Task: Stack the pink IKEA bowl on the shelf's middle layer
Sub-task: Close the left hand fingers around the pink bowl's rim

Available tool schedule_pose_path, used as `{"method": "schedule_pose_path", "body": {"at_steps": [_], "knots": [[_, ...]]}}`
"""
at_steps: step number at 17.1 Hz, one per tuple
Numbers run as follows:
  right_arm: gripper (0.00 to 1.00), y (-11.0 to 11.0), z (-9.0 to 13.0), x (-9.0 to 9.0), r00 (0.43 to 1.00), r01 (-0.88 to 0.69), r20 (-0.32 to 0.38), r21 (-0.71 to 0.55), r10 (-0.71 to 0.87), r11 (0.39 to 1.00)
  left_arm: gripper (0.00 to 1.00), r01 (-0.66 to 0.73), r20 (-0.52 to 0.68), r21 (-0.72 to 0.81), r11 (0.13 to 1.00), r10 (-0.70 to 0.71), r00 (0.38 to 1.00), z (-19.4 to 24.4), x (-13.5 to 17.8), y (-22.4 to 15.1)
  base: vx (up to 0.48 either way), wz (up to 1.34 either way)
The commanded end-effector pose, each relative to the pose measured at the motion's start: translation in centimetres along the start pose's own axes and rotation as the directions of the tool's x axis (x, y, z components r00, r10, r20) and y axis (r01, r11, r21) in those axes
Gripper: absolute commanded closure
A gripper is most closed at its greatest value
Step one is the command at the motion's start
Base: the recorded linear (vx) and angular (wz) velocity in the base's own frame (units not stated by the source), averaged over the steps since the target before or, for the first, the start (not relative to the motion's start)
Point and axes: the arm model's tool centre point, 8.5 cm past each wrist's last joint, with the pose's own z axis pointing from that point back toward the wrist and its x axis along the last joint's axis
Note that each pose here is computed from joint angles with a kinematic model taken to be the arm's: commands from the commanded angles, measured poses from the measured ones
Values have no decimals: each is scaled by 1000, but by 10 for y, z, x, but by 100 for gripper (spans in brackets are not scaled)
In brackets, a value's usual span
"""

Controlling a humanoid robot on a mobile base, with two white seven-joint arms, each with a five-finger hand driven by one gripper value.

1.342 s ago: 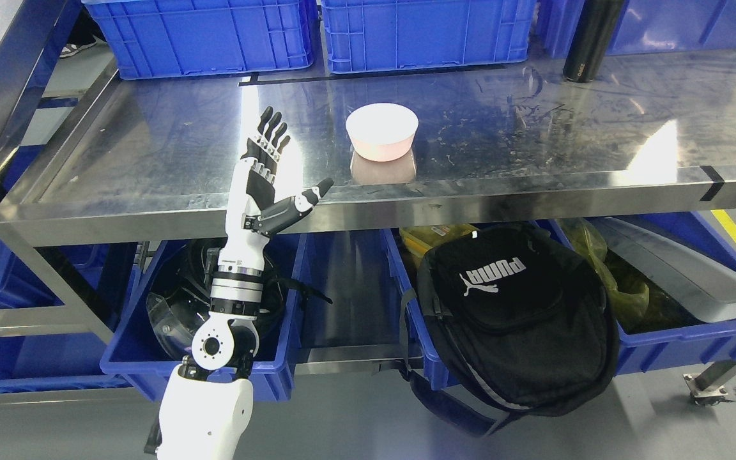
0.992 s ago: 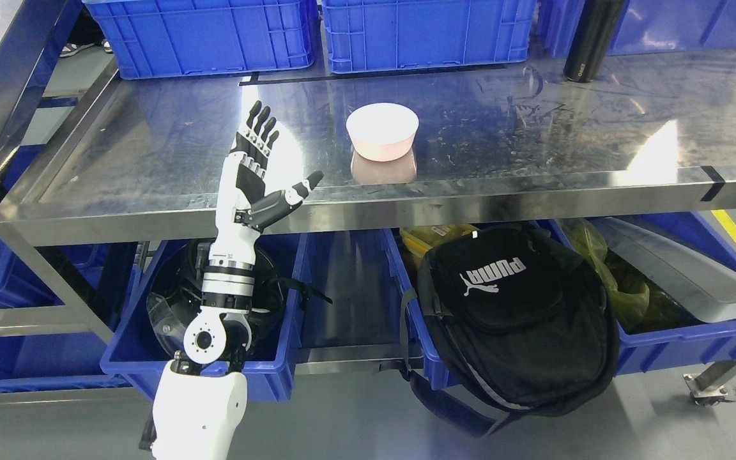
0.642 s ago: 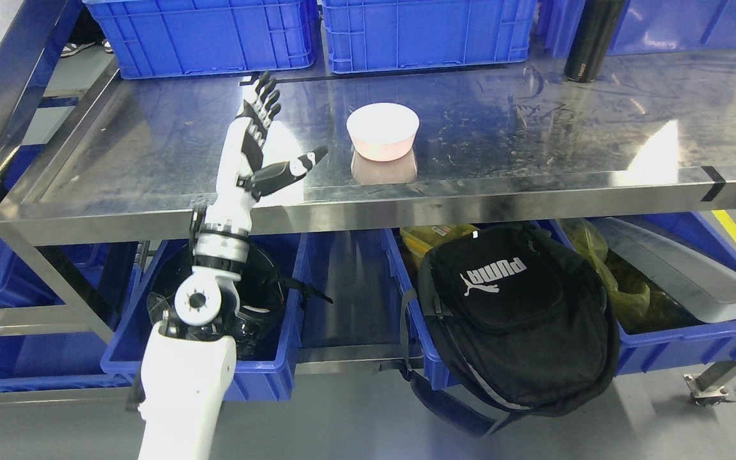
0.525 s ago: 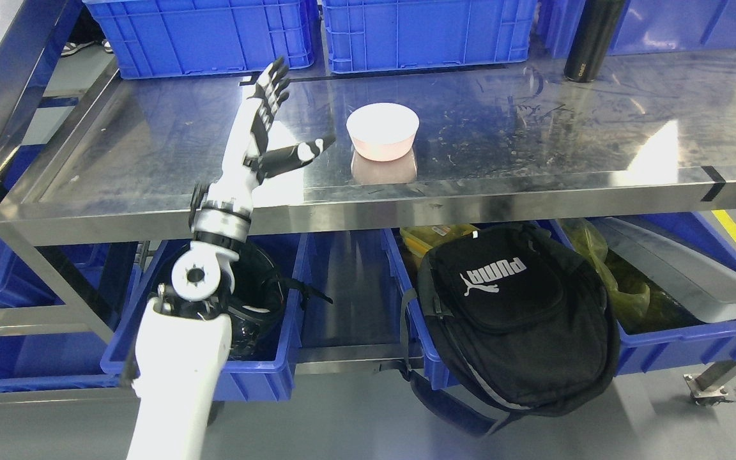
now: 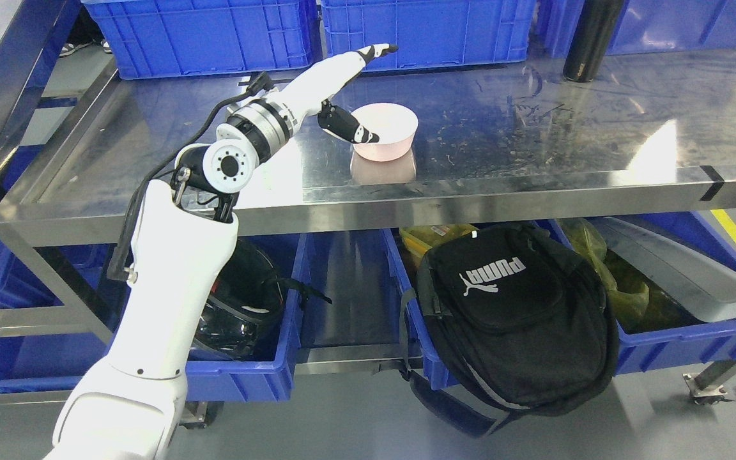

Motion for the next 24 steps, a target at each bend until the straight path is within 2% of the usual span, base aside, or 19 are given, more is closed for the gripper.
{"method": "schedule_pose_path", "body": {"at_steps": [1, 4, 5, 9, 11, 19, 24], "knots": [[0, -10, 0, -10, 1000, -2, -8, -15, 2, 1000, 0, 238, -52, -241, 941, -258, 965, -47, 20, -47, 0, 0], [0, -10, 0, -10, 1000, -2, -8, -15, 2, 1000, 6, 252, -78, -286, 924, -285, 955, -52, 9, -57, 0, 6], [0, -10, 0, -10, 1000, -2, -8, -15, 2, 1000, 19, 240, -72, -287, 928, -271, 960, -52, 4, -57, -1, 17], [0, -10, 0, -10, 1000, -2, -8, -15, 2, 1000, 39, 212, -69, -293, 932, -241, 968, -56, -3, -58, 0, 0], [0, -10, 0, -10, 1000, -2, -8, -15, 2, 1000, 48, 189, -101, -306, 933, -229, 968, -57, -19, -59, 0, 0], [0, -10, 0, -10, 1000, -2, -8, -15, 2, 1000, 49, 187, -98, -316, 930, -228, 969, -65, -22, -65, -1, -9], [0, -10, 0, -10, 1000, -2, -8, -15, 2, 1000, 57, 192, -103, -328, 925, -237, 966, -72, -31, -53, 0, 0]]}}
